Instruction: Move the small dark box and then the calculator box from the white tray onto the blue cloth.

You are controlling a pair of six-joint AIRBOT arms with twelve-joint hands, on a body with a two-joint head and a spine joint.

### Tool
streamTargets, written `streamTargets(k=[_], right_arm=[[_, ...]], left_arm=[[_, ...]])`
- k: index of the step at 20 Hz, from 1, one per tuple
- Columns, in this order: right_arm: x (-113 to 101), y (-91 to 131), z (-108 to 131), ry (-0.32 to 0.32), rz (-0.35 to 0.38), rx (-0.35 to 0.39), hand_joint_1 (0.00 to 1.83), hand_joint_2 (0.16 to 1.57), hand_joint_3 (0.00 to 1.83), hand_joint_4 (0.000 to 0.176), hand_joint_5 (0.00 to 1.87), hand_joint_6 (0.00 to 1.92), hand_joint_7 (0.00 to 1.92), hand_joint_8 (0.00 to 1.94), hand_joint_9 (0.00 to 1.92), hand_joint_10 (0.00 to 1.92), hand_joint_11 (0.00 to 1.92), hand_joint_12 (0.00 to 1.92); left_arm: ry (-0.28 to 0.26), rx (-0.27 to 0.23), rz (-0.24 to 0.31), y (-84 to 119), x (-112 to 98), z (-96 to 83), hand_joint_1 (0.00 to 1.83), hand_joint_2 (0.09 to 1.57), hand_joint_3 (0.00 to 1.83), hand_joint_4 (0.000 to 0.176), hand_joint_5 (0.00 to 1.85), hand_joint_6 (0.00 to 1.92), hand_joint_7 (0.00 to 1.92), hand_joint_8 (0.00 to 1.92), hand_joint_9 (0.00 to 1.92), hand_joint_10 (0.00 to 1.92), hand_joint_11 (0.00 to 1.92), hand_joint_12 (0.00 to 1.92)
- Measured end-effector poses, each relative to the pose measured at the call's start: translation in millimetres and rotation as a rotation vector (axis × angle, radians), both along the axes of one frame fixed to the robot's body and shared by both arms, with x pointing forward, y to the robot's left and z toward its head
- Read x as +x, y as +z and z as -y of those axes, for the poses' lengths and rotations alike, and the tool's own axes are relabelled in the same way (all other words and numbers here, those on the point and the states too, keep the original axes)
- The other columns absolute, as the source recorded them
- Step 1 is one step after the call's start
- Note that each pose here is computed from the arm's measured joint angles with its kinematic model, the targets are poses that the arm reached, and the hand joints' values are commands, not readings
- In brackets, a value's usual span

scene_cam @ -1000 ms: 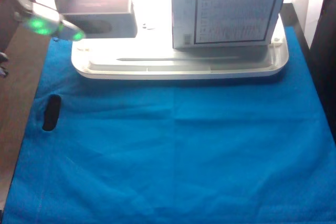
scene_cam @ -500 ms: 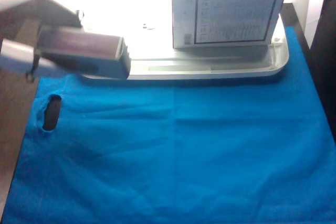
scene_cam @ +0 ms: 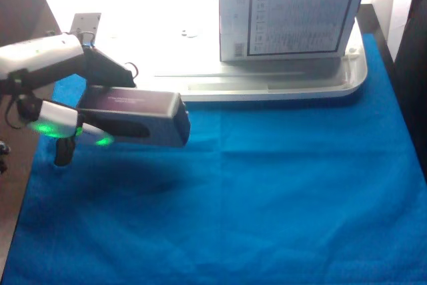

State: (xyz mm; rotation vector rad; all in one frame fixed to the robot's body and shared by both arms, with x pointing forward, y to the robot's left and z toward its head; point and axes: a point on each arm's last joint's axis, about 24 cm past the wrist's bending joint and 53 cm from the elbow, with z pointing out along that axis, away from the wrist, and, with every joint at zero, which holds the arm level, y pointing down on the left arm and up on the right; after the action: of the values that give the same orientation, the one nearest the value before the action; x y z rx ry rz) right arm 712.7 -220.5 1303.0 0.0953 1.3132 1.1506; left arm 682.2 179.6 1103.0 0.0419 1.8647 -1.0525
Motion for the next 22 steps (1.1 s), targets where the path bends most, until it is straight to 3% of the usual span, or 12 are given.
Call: streamTargets(k=[3, 6, 8, 12, 13, 14, 15, 17, 18, 19, 21, 22], right_arm=[[0.4, 0.2, 0.7, -0.002, -0.001, 0.003, 0.44, 0.96, 0.00, 0.087, 0.00, 0.00, 0.04, 0.00, 0.00, 0.00, 0.00, 0.00], [0.1, 0.2, 0.1, 0.000, 0.000, 0.001, 0.45, 0.96, 0.00, 0.073, 0.00, 0.00, 0.03, 0.00, 0.00, 0.00, 0.00, 0.00], [0.1, 0.1, 0.3, -0.001, 0.000, 0.000, 0.45, 0.96, 0.00, 0.074, 0.00, 0.00, 0.04, 0.00, 0.00, 0.00, 0.00, 0.00], [0.6, -0.7, -1.3, 0.001, -0.003, 0.005, 0.46, 0.96, 0.00, 0.072, 0.00, 0.00, 0.05, 0.01, 0.00, 0.00, 0.00, 0.00], [0.5, -1.2, -2.6, 0.004, -0.003, 0.005, 0.46, 0.95, 0.00, 0.074, 0.00, 0.00, 0.07, 0.01, 0.00, 0.00, 0.00, 0.00], [0.4, -1.6, -3.8, 0.006, -0.003, 0.003, 0.46, 0.95, 0.00, 0.074, 0.00, 0.00, 0.07, 0.01, 0.00, 0.00, 0.00, 0.00], [0.3, -1.8, -4.3, 0.007, -0.003, 0.003, 0.46, 0.96, 0.00, 0.073, 0.00, 0.00, 0.07, 0.01, 0.01, 0.00, 0.00, 0.00], [0.4, -1.8, -4.2, 0.007, -0.003, 0.003, 0.45, 0.95, 0.00, 0.076, 0.00, 0.00, 0.08, 0.01, 0.02, 0.01, 0.02, 0.01], [0.4, -1.6, -4.2, 0.007, -0.003, 0.004, 0.45, 0.95, 0.00, 0.076, 0.00, 0.00, 0.08, 0.01, 0.02, 0.01, 0.02, 0.01], [0.4, -2.0, -4.8, 0.008, -0.004, 0.003, 0.43, 0.96, 0.00, 0.074, 0.01, 0.00, 0.10, 0.01, 0.04, 0.01, 0.04, 0.01], [0.6, -1.9, -4.3, 0.007, -0.003, 0.003, 0.43, 0.96, 0.00, 0.073, 0.01, 0.00, 0.09, 0.01, 0.03, 0.01, 0.04, 0.01], [0.7, -2.2, -4.9, 0.008, -0.004, 0.004, 0.45, 0.93, 0.00, 0.082, 0.00, 0.00, 0.08, 0.00, 0.03, 0.00, 0.03, 0.00]], left_arm=[[0.007, 0.011, -0.009, -7.0, 3.6, 0.4, 1.21, 1.15, 0.00, 0.000, 0.80, 1.20, 1.00, 1.02, 1.00, 0.45, 0.55, 1.22], [0.002, 0.015, -0.016, -11.6, 2.8, 3.8, 1.22, 1.15, 0.00, 0.000, 0.82, 1.14, 1.02, 1.02, 1.02, 0.46, 0.55, 1.25], [0.003, 0.014, -0.025, -14.8, 1.2, 2.2, 1.23, 1.14, 0.00, 0.000, 0.82, 1.13, 1.03, 1.01, 1.05, 0.55, 0.63, 1.32], [-0.008, 0.018, -0.033, -16.8, -1.0, 3.9, 1.23, 1.15, 0.00, 0.000, 0.81, 1.12, 1.02, 1.06, 0.98, 0.69, 0.57, 1.38], [-0.011, 0.022, -0.033, -17.4, -1.4, 4.2, 1.21, 1.16, 0.00, 0.000, 0.78, 1.23, 0.98, 1.07, 0.91, 0.60, 0.53, 1.23], [-0.012, 0.022, -0.033, -17.5, -1.7, 4.4, 1.21, 1.16, 0.00, 0.000, 0.78, 1.23, 0.98, 1.07, 0.91, 0.60, 0.53, 1.23], [-0.013, 0.022, -0.033, -17.4, -1.8, 4.6, 1.19, 1.18, 0.00, 0.000, 0.76, 1.32, 0.94, 1.06, 0.90, 0.37, 0.51, 1.07], [-0.012, 0.024, -0.035, -18.2, -1.8, 4.3, 1.04, 1.00, 0.00, 0.000, 0.67, 0.17, 0.75, 0.06, 0.74, 0.03, 0.32, 0.92], [-0.014, 0.034, -0.036, -19.9, -2.2, 4.2, 1.04, 1.00, 0.00, 0.000, 0.67, 0.17, 0.75, 0.06, 0.74, 0.03, 0.32, 0.92], [-0.012, 0.048, -0.043, -23.4, -2.3, 3.0, 1.03, 0.97, 0.00, 0.000, 0.57, 0.01, 0.59, 0.00, 0.57, 0.00, 0.19, 1.03], [-0.007, 0.050, -0.046, -24.1, -1.7, 2.0, 1.01, 0.96, 0.00, 0.001, 0.51, 0.00, 0.52, 0.00, 0.51, 0.00, 0.18, 1.04], [-0.007, 0.050, -0.046, -23.7, -1.6, 1.8, 1.00, 0.97, 0.00, 0.006, 0.45, 0.00, 0.48, 0.00, 0.46, 0.00, 0.10, 1.15]])
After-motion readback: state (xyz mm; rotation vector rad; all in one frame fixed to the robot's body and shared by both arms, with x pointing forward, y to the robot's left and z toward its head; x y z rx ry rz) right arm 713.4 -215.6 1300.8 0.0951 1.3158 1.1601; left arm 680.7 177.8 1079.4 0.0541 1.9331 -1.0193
